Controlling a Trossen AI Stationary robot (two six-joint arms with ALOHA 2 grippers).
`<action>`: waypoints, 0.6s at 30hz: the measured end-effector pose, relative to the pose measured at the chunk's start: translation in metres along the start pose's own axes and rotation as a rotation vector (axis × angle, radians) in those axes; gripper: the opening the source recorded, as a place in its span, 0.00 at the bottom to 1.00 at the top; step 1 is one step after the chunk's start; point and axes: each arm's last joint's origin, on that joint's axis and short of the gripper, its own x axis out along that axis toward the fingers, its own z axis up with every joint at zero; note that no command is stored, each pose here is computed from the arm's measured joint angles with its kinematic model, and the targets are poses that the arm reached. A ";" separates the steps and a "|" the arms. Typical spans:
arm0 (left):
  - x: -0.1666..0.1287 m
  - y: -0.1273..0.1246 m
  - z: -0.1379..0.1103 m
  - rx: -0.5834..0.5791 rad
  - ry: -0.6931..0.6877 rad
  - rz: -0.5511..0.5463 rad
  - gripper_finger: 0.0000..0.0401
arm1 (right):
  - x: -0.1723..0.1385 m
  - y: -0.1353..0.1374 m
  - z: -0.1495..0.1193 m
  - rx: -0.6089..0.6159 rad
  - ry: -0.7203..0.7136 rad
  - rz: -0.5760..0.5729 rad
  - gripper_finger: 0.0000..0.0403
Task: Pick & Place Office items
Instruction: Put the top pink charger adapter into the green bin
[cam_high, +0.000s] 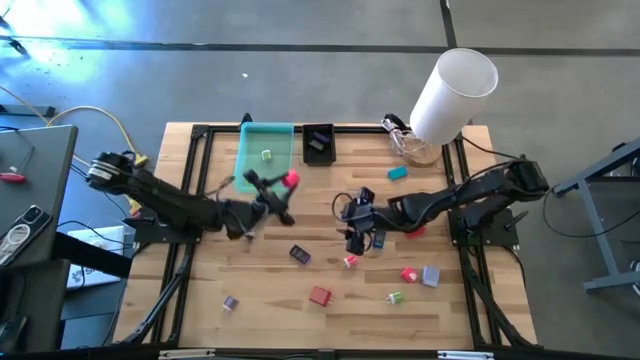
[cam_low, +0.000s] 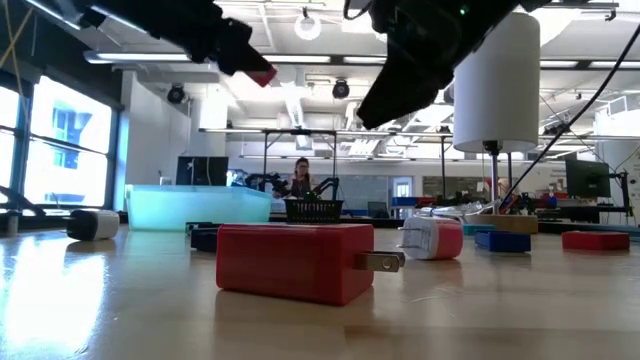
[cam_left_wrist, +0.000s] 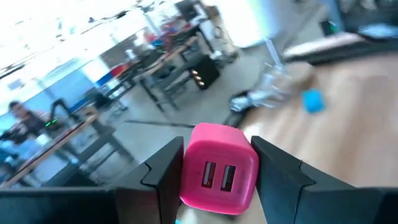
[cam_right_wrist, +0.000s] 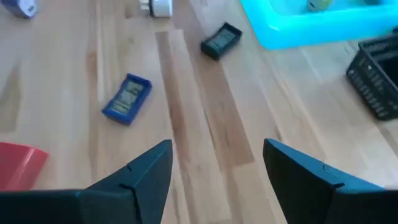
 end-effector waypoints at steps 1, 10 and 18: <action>0.004 0.008 0.002 -0.013 0.001 0.023 0.39 | -0.001 0.003 -0.001 0.002 -0.010 -0.003 0.59; 0.040 0.069 -0.007 -0.177 0.038 0.108 0.39 | 0.004 0.020 -0.022 0.012 -0.083 -0.046 0.59; 0.076 0.099 -0.048 -0.377 0.218 0.040 0.39 | 0.003 0.026 -0.035 0.019 -0.070 -0.046 0.59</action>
